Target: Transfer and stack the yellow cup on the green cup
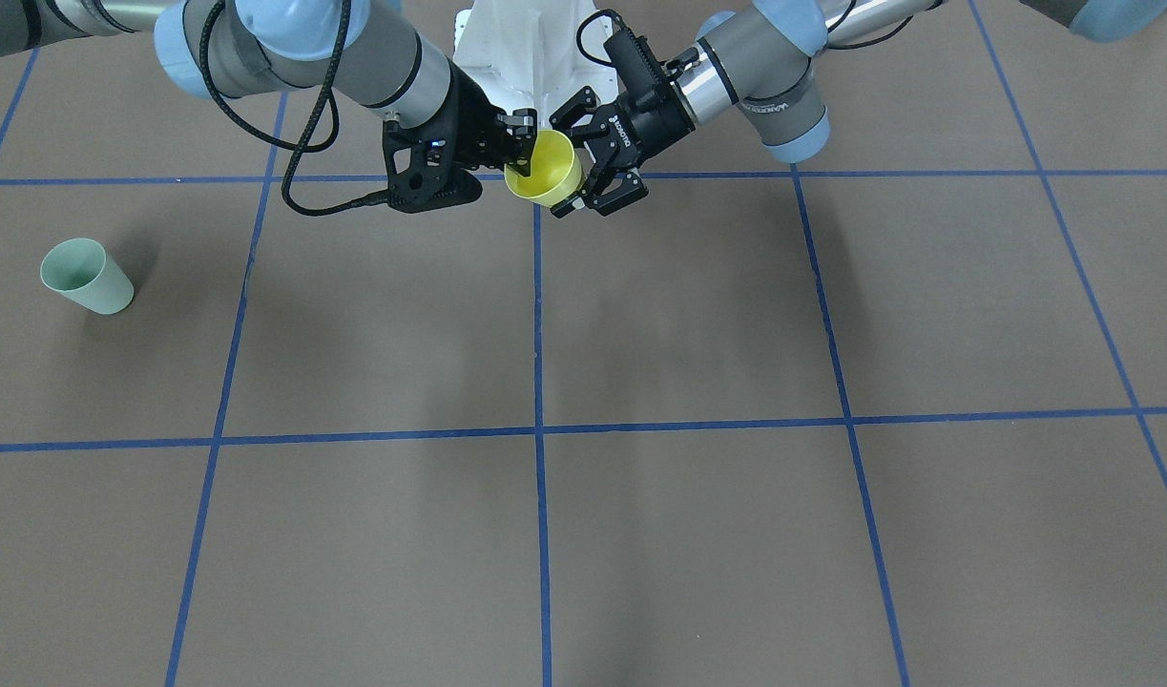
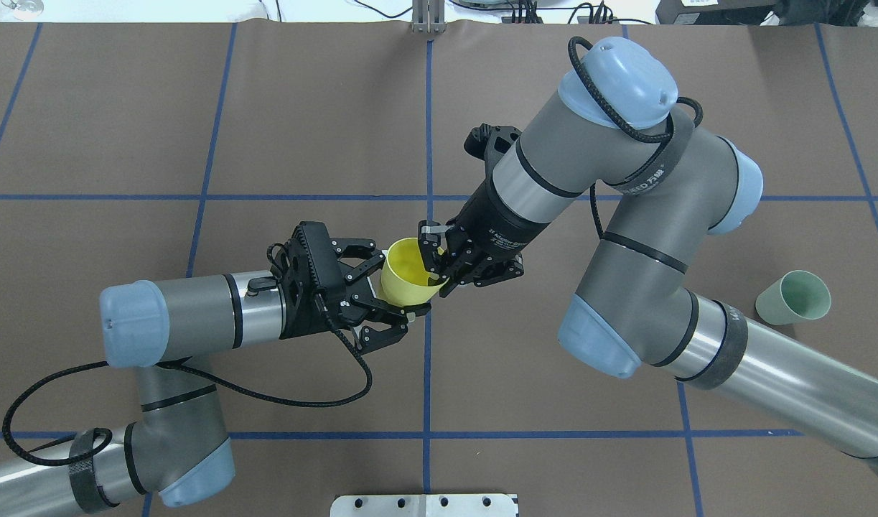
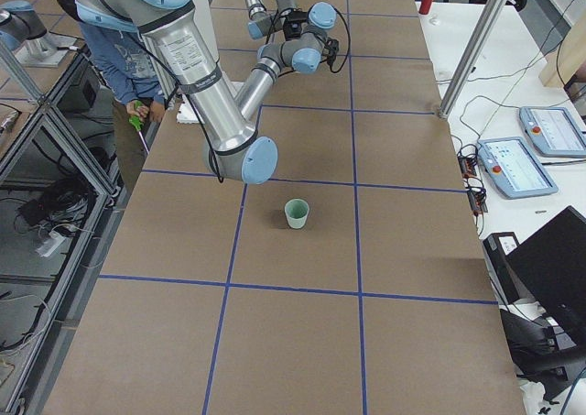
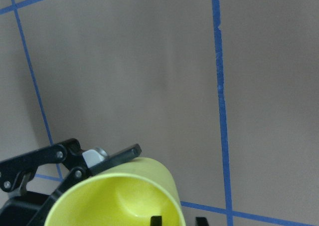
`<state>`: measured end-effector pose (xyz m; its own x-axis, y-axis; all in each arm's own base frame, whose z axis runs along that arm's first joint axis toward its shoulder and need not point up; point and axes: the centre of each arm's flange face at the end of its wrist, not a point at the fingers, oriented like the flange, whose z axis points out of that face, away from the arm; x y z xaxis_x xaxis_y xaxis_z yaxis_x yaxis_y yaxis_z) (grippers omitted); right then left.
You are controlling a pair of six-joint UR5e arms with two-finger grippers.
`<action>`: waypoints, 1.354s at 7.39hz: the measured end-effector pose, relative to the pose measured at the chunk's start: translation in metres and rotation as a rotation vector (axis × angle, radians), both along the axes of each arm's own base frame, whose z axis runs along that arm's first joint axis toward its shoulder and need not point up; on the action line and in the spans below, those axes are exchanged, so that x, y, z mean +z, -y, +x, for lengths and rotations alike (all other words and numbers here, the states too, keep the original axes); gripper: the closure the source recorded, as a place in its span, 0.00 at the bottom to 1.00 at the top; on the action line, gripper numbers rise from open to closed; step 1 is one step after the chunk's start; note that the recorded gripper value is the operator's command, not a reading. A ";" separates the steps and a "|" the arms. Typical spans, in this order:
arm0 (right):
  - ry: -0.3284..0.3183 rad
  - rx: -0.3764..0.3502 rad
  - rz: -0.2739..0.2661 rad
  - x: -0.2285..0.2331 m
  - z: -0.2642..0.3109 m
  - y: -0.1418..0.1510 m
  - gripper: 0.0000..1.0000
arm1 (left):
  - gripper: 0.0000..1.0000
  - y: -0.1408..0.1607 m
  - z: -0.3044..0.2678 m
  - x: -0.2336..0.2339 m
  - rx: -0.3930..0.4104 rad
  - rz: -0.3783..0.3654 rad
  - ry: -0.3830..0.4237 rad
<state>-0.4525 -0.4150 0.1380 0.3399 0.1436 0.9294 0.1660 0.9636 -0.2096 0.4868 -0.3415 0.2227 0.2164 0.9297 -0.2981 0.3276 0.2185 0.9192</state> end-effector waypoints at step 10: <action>-0.010 0.101 -0.146 0.033 0.083 0.021 1.00 | 0.01 -0.010 -0.012 0.000 0.005 0.002 -0.014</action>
